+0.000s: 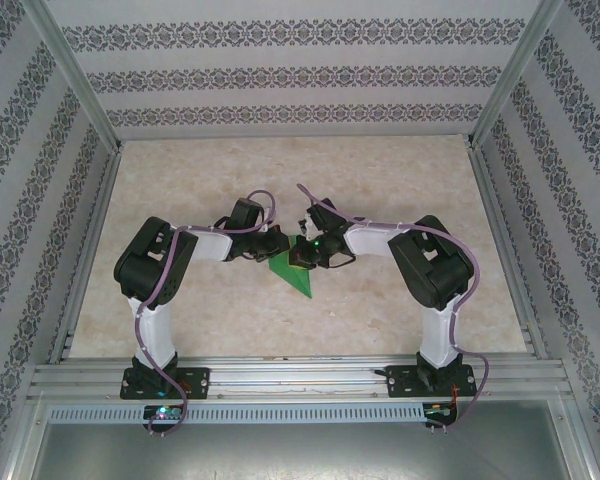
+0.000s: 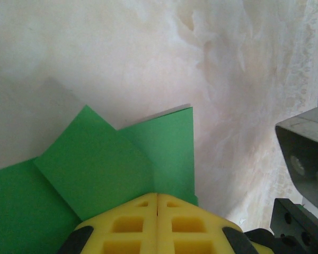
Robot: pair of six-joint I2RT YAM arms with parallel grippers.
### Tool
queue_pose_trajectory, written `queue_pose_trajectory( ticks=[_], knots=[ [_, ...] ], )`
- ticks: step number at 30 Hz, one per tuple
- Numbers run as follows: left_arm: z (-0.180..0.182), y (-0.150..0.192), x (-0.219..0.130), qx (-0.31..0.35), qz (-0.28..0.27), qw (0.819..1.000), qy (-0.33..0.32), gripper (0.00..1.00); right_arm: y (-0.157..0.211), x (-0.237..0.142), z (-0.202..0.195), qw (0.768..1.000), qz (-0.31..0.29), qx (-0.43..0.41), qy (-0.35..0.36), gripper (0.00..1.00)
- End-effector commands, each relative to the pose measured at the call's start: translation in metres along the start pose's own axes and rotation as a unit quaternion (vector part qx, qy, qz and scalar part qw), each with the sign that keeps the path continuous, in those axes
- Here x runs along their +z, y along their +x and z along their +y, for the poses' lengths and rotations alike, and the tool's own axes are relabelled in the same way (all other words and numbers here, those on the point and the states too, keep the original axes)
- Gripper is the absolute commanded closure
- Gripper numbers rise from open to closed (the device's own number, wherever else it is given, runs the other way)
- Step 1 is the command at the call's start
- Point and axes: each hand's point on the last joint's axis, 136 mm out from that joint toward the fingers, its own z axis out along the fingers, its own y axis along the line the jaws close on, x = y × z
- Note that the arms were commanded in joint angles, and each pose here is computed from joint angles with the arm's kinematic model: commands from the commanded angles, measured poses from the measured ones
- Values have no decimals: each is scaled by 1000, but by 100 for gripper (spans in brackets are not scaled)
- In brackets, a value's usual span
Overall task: Fold a paper plane with a square sheet of paper (fold left side to right side)
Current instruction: Fourth fold the wing at the center of the table.
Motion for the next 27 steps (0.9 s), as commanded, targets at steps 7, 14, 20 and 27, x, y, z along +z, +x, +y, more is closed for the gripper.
queue_pose_trajectory(
  ticks=[7,14,20,27],
  knots=[
    [40,20,1,-35,18,997,-70,100,35,3,-29,997,43,38,45,100],
    [42,20,2,-37,19,996,-74,100,58,-2,-36,995,67,40,57,100],
    [43,20,3,-39,19,996,-75,100,73,-7,-40,994,82,37,69,100],
    [43,20,3,-38,19,996,-75,100,82,-13,-40,993,87,30,74,100]
  ],
)
